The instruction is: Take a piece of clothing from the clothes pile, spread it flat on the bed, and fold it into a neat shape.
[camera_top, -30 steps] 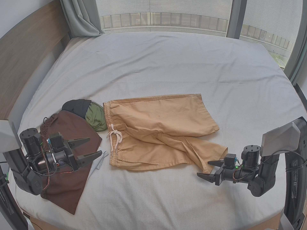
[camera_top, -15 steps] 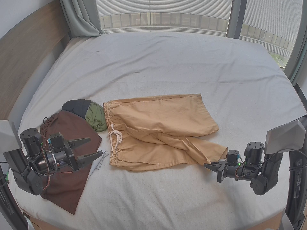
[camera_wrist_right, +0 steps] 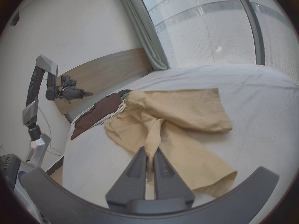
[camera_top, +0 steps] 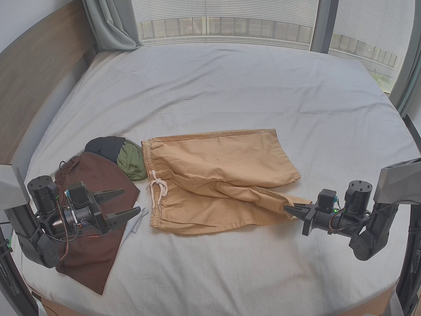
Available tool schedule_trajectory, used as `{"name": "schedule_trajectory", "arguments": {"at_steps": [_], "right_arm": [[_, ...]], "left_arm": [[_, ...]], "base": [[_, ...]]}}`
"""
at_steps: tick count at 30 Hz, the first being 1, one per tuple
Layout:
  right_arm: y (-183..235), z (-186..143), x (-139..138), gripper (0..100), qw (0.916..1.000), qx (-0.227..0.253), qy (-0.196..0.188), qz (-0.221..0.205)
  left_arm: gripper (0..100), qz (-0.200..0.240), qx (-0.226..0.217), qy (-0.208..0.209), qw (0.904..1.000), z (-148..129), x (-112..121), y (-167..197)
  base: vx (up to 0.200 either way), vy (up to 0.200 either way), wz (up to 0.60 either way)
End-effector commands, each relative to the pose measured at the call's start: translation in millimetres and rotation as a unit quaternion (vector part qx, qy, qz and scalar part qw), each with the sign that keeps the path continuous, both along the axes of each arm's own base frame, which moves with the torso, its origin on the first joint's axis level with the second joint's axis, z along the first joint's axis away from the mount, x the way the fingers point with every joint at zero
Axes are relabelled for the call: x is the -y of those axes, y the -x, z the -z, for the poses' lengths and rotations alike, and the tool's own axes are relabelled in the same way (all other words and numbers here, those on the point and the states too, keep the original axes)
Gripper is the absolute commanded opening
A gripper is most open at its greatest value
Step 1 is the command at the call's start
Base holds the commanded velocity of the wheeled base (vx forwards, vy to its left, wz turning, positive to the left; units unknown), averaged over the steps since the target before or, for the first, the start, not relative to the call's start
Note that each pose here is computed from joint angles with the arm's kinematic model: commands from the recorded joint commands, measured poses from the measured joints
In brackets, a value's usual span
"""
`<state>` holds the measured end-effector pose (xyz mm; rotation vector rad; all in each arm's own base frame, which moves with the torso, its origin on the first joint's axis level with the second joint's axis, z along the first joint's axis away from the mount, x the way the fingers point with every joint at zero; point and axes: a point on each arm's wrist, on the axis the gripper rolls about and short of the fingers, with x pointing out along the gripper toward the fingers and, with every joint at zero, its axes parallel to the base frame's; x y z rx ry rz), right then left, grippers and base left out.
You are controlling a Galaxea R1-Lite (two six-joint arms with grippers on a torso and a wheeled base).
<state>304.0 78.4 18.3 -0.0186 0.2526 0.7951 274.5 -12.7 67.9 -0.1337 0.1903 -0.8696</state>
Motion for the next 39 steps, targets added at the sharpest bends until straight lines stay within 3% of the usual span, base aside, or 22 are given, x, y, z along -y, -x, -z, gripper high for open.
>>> {"name": "schedule_trajectory", "arguments": {"at_steps": [1, 8, 12, 16, 33, 34, 39], "right_arm": [[-15.2, -13.9, 6.6, 0, 0.9991, 0.034, -0.013, 0.019], [-40.8, -26.3, 6.7, 0, 0.9948, 0.072, -0.032, 0.065], [-57.3, -18.9, 9.0, 0, 0.9936, 0.076, -0.040, 0.073], [-90.3, -3.8, 15.1, 0, 0.9885, 0.093, -0.048, 0.110], [-122.1, 16.6, 16.4, 0, 0.9824, 0.106, -0.065, 0.140], [-122.1, 15.9, 16.4, 100, 0.9822, 0.106, -0.067, 0.141], [-121.1, 7.0, 17.3, 100, 0.9807, 0.114, -0.069, 0.143]], "left_arm": [[100, 0.000, -0.002, 0.001, 1.0000, 1.1, 0.2, -1.1], [100, 0.000, -0.001, 0.000, 1.0000, 1.5, 0.2, -1.9], [100, 0.003, -0.001, 0.001, 1.0000, 0.9, 2.3, -2.5], [100, 0.004, -0.001, 0.002, 1.0000, 0.9, 2.7, -3.2], [100, 0.011, -0.004, 0.001, 0.9999, 7.0, 7.8, -10.7], [100, 0.012, -0.005, 0.001, 0.9999, 7.4, 8.3, -10.8], [100, 0.013, -0.005, 0.000, 0.9999, 10.6, 9.6, -14.9]], "base": [[0.000, 0.000, 0.00], [0.000, 0.000, 0.00], [0.000, 0.000, 0.00], [0.000, 0.000, 0.00], [0.000, 0.000, 0.00], [0.000, 0.000, 0.00], [0.000, 0.000, 0.00]]}}
